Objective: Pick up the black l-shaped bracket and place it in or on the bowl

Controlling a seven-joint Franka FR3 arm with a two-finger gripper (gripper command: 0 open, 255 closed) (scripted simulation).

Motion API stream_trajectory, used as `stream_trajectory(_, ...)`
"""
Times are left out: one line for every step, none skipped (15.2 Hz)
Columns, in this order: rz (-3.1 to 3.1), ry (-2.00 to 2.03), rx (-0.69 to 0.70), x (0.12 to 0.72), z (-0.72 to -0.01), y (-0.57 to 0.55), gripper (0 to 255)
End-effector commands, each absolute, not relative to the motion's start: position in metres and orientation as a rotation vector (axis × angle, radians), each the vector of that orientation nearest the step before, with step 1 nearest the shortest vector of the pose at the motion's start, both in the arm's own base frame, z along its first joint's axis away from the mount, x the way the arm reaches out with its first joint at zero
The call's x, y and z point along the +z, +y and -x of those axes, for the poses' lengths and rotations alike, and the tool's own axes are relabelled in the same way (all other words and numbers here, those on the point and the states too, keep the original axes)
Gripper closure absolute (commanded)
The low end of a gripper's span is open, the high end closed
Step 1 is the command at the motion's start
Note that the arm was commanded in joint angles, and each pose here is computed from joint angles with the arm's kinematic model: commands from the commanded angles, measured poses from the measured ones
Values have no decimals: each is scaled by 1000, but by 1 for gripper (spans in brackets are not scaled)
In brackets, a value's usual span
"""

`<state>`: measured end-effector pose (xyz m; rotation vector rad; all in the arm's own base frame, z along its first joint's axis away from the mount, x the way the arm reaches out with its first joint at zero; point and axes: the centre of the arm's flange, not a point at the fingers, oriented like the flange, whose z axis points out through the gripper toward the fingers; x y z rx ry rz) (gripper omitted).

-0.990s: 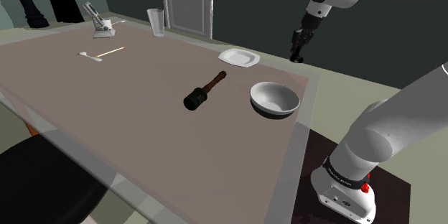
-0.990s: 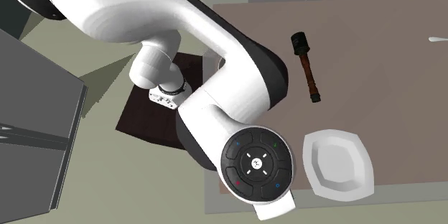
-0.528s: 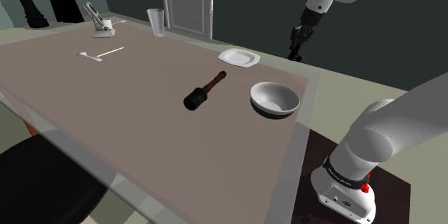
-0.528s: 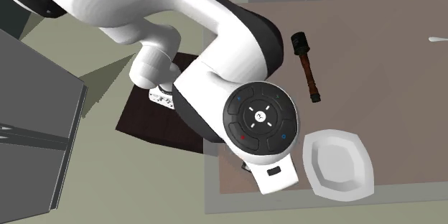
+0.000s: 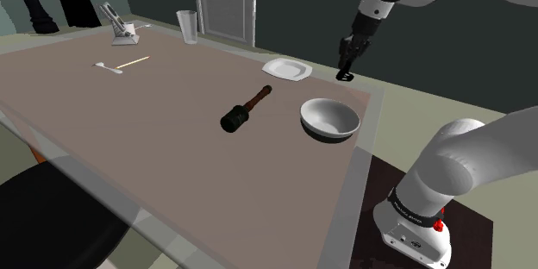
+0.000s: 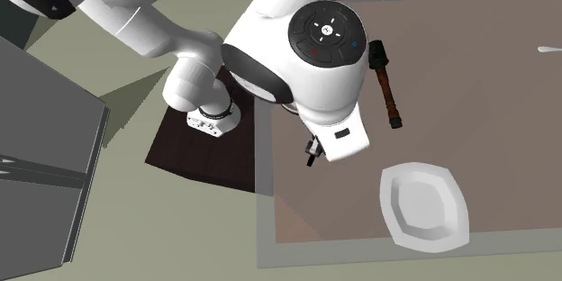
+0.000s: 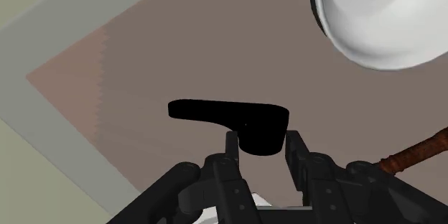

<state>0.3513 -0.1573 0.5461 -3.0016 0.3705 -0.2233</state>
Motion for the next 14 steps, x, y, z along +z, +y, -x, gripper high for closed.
stream_trajectory(3002,373,-223,545,-346,-131,255)
stream_trajectory(3002,373,-223,545,-344,-118,255)
stream_trajectory(3002,373,-223,546,-342,-105,255)
stream_trajectory(3002,373,-223,546,-340,-92,255)
stream_trajectory(3002,373,-223,546,-338,-79,255)
stream_trajectory(3002,373,-223,547,-336,-66,255)
stream_trajectory(3002,373,-223,547,-334,-53,255)
stream_trajectory(3002,373,-223,548,-333,-40,255)
stream_trajectory(3002,373,-223,548,-331,-27,255)
stream_trajectory(3002,373,-223,548,-329,-14,255)
stream_trajectory(3002,373,-223,549,-327,0,255)
stream_trajectory(3002,373,-223,549,-325,13,255)
stream_trajectory(3002,373,-223,550,-323,26,255)
stream_trajectory(3002,373,-223,550,-322,36,255)
